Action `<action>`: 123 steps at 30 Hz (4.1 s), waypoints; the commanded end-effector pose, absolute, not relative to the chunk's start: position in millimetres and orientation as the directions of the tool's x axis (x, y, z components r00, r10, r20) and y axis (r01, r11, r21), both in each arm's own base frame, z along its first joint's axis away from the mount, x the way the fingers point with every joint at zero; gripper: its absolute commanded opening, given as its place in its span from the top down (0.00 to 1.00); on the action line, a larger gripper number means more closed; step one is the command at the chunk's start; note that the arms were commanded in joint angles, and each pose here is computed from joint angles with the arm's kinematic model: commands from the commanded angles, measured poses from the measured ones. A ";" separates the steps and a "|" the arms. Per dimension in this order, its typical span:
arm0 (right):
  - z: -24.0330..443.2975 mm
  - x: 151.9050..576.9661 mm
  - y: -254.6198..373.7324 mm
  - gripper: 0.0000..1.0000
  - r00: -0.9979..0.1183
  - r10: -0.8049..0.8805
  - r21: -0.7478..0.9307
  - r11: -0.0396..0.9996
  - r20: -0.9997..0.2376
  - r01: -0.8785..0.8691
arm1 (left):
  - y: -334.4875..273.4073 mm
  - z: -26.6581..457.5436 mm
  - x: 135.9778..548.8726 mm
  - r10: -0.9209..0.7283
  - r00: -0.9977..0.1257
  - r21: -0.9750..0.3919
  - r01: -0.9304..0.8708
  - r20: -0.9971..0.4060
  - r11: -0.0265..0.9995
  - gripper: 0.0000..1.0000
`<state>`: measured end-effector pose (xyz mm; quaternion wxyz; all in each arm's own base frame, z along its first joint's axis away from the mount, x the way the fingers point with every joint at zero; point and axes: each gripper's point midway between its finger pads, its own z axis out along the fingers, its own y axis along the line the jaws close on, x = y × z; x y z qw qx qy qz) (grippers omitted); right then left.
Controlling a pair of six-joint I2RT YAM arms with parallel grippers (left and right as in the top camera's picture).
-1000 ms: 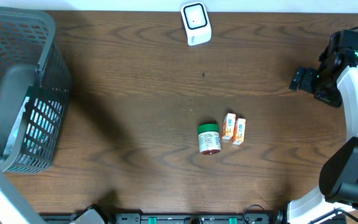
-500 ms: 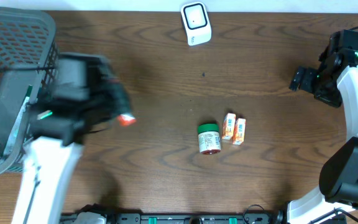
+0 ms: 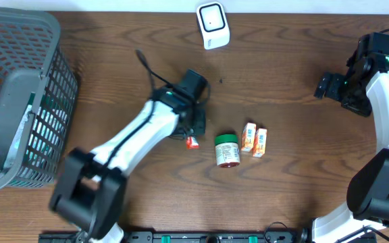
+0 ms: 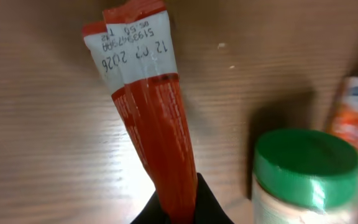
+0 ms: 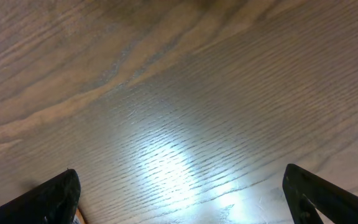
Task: Scan the item barcode
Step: 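Carry the red stick packets to the table left of the jar, then lower the red sticks onto the table and open the left gripper, then retract the left gripper back into the basket, then grasp the pale green packet inside the basket with the left gripper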
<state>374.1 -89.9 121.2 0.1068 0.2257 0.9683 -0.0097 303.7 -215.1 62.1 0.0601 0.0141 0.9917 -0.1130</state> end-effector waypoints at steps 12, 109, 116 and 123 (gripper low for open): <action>129.0 376.2 -91.7 0.01 -0.874 0.425 0.024 0.902 -0.234 0.432 | -226.0 36.0 308.3 -0.004 -0.995 -0.208 0.018 -0.102 0.978 0.40; 129.0 376.2 -91.7 0.01 -0.874 0.425 0.024 0.902 -0.234 0.432 | 237.0 65.2 315.4 -0.909 -0.367 -0.066 -0.920 -0.198 0.386 0.11; 129.0 376.2 -91.7 0.01 -0.874 0.425 0.024 0.902 -0.234 0.432 | 232.0 21.6 308.7 -0.911 -0.401 -0.002 -0.915 -0.099 0.403 0.11; 129.0 376.2 -91.7 0.01 -0.874 0.425 0.024 0.902 -0.234 0.432 | 228.7 6.6 304.4 -0.913 -0.403 0.021 -0.915 -0.059 0.403 0.39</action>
